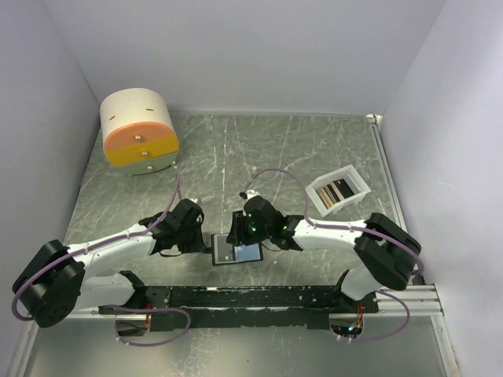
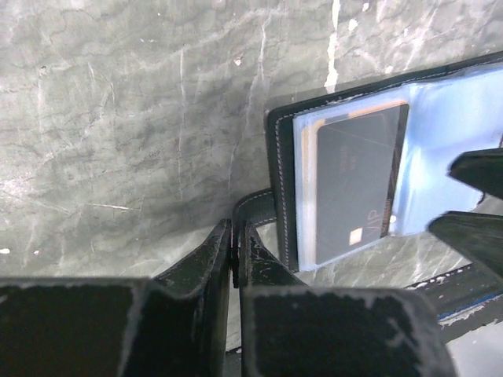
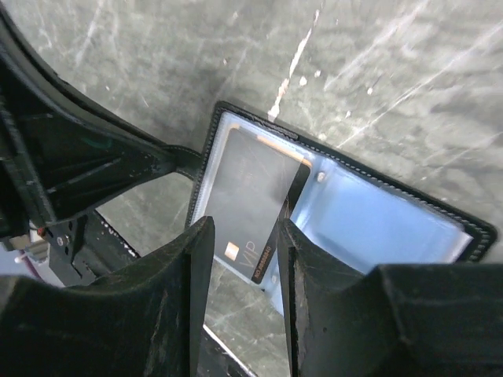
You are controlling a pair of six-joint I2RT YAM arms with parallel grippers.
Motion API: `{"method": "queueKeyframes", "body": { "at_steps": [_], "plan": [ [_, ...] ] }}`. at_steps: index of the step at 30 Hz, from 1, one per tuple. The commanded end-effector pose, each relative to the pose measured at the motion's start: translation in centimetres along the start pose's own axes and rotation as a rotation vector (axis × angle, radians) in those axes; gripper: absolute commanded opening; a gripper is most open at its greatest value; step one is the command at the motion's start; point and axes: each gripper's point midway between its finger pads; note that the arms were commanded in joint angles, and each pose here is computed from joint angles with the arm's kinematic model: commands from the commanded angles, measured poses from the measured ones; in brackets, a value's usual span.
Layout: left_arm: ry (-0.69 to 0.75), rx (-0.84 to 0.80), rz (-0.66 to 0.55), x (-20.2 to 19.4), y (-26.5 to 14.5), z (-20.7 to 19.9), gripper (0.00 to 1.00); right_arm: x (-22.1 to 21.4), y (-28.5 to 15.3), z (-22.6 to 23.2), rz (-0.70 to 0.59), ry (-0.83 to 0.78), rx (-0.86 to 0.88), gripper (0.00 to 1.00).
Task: Put the credit cards into the card holder
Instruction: Insert the credit card into the card holder.
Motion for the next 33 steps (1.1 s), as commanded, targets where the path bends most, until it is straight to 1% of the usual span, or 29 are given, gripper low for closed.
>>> {"method": "queueKeyframes", "body": {
  "at_steps": [1, 2, 3, 5, 6, 8, 13, 15, 18, 20, 25, 28, 29, 33],
  "plan": [
    [0.011, -0.034, -0.066, 1.8, -1.2, -1.7, 0.17, 3.2, -2.8, -1.9, -0.065, -0.14, -0.136, 0.38],
    [0.014, -0.036, -0.074, 2.1, -1.4, -1.9, 0.18, 3.8, -3.3, -2.4, -0.071, -0.16, -0.168, 0.39],
    [0.02, -0.042, -0.079, 2.3, -1.6, -2.1, 0.22, 4.3, -3.9, -3.1, -0.079, -0.181, -0.209, 0.39],
    [0.027, -0.061, -0.095, 2.7, -2.1, -2.7, 0.4, 5.2, -4.9, -4.6, -0.079, -0.21, -0.283, 0.39],
    [0.03, -0.075, -0.103, 2.9, -2.5, -3.1, 0.44, 5.7, -5.5, -5.5, -0.078, -0.222, -0.322, 0.39],
    [0.042, -0.117, -0.123, 3.4, -3.3, -4.0, 0.5, 6.6, -6.7, -7.4, -0.07, -0.236, -0.402, 0.39],
    [0.068, -0.191, -0.202, 5.2, -6.6, -6.1, 0.6, 8.4, -9.9, -12.2, -0.059, -0.263, -0.603, 0.39],
    [0.096, -0.218, -0.227, 5.8, -8.0, -6.8, 0.64, 8.7, -11.5, -14.8, -0.039, -0.264, -0.71, 0.39],
    [0.138, -0.265, -0.245, 6.3, -9.8, -8.0, 0.67, 9.2, -13.9, -18.7, 0.007, -0.259, -0.862, 0.38],
    [0.176, -0.327, -0.239, 6.2, -10.8, -9.3, 0.7, 9.4, -15.5, -20.7, 0.039, -0.264, -0.963, 0.38],
    [0.253, -0.309, -0.247, 7.0, -13.1, -10.1, 0.69, 9.7, -18.8, -24.8, 0.116, -0.276, -1.172, 0.35],
    [0.305, -0.273, -0.271, 7.7, -13.9, -9.9, 0.68, 9.4, -19.7, -26.9, 0.165, -0.274, -1.249, 0.33],
    [0.319, -0.263, -0.282, 8.0, -14.1, -9.8, 0.68, 10.1, -20.4, -27.8, 0.158, -0.251, -1.278, 0.32],
    [0.35, -0.237, -0.309, 8.3, -13.5, -9.0, 0.68, 9.8, -20.6, -30.0, 0.222, -0.224, -1.326, 0.32]
  ]
}}
Point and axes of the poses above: each gripper's point midway between its finger pads, its own y axis out along the fingers, its own z axis along the line the jaws close on, x = y × z, and after that the axes turned 14 degrees about -y, right-handed
